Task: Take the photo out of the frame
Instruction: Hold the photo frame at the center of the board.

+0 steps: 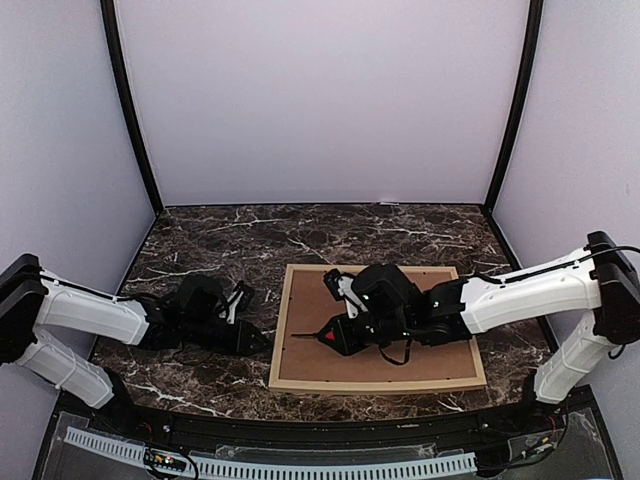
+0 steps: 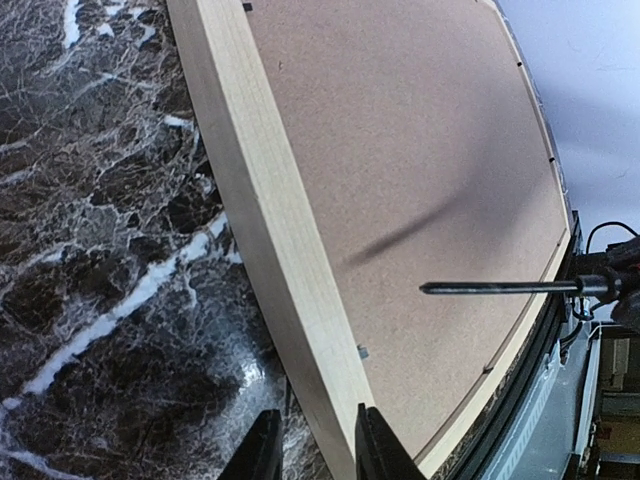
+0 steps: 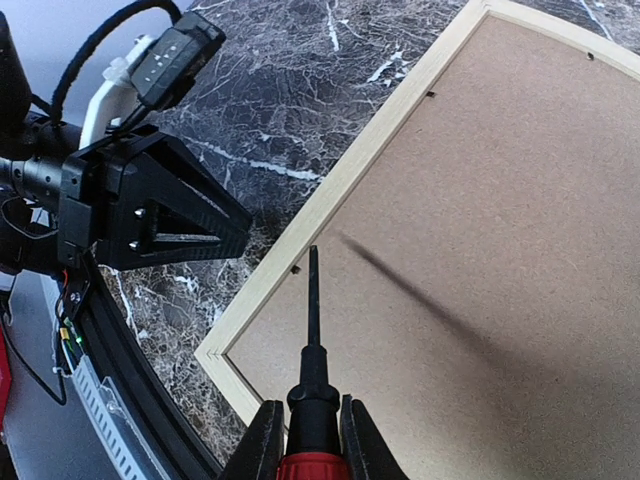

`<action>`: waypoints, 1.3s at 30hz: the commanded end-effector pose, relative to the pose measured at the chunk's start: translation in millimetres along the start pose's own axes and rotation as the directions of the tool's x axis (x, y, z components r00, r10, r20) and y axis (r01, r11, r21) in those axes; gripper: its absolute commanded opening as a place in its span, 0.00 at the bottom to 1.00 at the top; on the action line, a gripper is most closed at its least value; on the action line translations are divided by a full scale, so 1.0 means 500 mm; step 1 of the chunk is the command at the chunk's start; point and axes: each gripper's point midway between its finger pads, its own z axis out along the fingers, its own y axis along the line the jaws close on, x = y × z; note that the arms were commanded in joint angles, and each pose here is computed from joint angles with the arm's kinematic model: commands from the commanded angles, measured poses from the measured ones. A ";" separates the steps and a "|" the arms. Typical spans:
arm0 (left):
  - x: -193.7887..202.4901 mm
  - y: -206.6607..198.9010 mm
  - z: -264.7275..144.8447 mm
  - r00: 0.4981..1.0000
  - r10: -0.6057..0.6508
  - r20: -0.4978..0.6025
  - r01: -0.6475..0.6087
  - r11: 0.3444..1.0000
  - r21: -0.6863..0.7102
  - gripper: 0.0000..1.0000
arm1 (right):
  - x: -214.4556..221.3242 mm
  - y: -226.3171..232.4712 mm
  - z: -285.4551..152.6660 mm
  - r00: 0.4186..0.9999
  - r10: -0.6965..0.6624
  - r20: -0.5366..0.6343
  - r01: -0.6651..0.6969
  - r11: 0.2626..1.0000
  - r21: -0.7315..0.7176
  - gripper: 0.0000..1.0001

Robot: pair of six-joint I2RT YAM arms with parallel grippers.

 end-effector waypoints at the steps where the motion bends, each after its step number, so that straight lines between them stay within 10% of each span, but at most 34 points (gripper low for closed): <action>1: -0.013 -0.004 0.005 1.000 -0.004 0.006 0.004 0.999 0.046 0.27 | -0.025 0.051 0.010 0.999 -0.005 0.032 0.008 0.997 -0.080 0.00; 39: 0.000 -0.022 0.041 0.997 0.018 -0.069 -0.008 0.989 0.145 0.19 | 0.033 0.044 0.051 0.998 -0.017 -0.060 0.013 0.998 -0.063 0.00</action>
